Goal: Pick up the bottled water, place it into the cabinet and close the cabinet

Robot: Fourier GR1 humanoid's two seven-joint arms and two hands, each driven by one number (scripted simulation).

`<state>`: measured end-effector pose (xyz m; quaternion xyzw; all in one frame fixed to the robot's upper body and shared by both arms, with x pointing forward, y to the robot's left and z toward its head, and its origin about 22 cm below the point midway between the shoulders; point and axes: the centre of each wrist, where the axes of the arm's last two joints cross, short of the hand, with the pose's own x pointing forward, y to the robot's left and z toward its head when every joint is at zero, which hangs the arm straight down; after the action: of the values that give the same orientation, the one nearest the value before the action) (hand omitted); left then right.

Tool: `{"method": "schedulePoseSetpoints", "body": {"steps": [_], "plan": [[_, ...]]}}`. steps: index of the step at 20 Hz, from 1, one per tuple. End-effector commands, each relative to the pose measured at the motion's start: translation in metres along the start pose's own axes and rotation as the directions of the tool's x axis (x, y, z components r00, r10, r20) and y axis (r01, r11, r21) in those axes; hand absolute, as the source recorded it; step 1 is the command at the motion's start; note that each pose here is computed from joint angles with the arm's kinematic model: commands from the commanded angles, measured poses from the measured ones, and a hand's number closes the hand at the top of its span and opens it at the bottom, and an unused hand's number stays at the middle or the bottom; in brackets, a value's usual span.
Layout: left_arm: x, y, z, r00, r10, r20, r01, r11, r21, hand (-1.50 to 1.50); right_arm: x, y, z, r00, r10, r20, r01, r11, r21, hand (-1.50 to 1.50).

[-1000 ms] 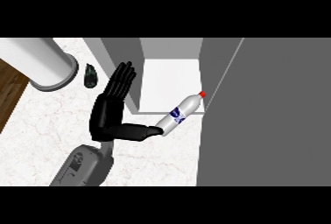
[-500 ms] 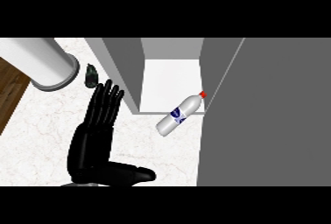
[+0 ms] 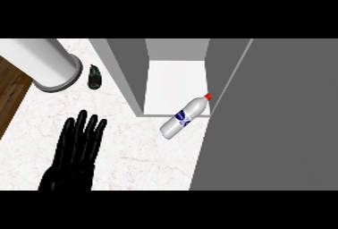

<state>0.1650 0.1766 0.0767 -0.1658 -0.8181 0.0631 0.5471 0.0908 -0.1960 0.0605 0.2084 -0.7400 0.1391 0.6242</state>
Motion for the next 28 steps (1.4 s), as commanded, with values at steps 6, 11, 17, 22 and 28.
{"method": "schedulePoseSetpoints", "body": {"steps": [6, 11, 17, 22, 28], "plan": [[0.045, 0.038, 0.045, 0.997, -0.051, 0.062, 0.048, 0.997, 0.064, -1.5, 0.028, 0.037, 0.004, 1.0, 0.03, -0.008, -0.027, 0.971, 0.237, 1.5], [0.066, 0.048, 0.058, 0.997, -0.032, 0.069, 0.027, 0.997, 0.071, -1.5, 0.023, 0.051, -0.025, 0.997, 0.076, 0.031, -0.081, 0.955, 0.284, 1.5], [0.069, 0.072, 0.07, 0.998, -0.005, 0.061, -0.001, 0.996, 0.09, -1.5, 0.042, 0.074, -0.049, 0.996, 0.086, 0.031, -0.091, 0.947, 0.309, 1.5], [0.081, 0.083, 0.086, 0.998, 0.0, 0.065, -0.005, 0.997, 0.077, -1.5, 0.045, 0.086, -0.063, 1.0, -0.004, 0.014, 0.0, 0.957, 0.291, 1.5], [0.097, 0.114, 0.096, 0.999, -0.011, 0.052, 0.007, 0.997, 0.071, -1.5, 0.045, 0.084, -0.107, 1.0, -0.022, -0.013, 0.024, 0.968, 0.249, 1.5]]}}
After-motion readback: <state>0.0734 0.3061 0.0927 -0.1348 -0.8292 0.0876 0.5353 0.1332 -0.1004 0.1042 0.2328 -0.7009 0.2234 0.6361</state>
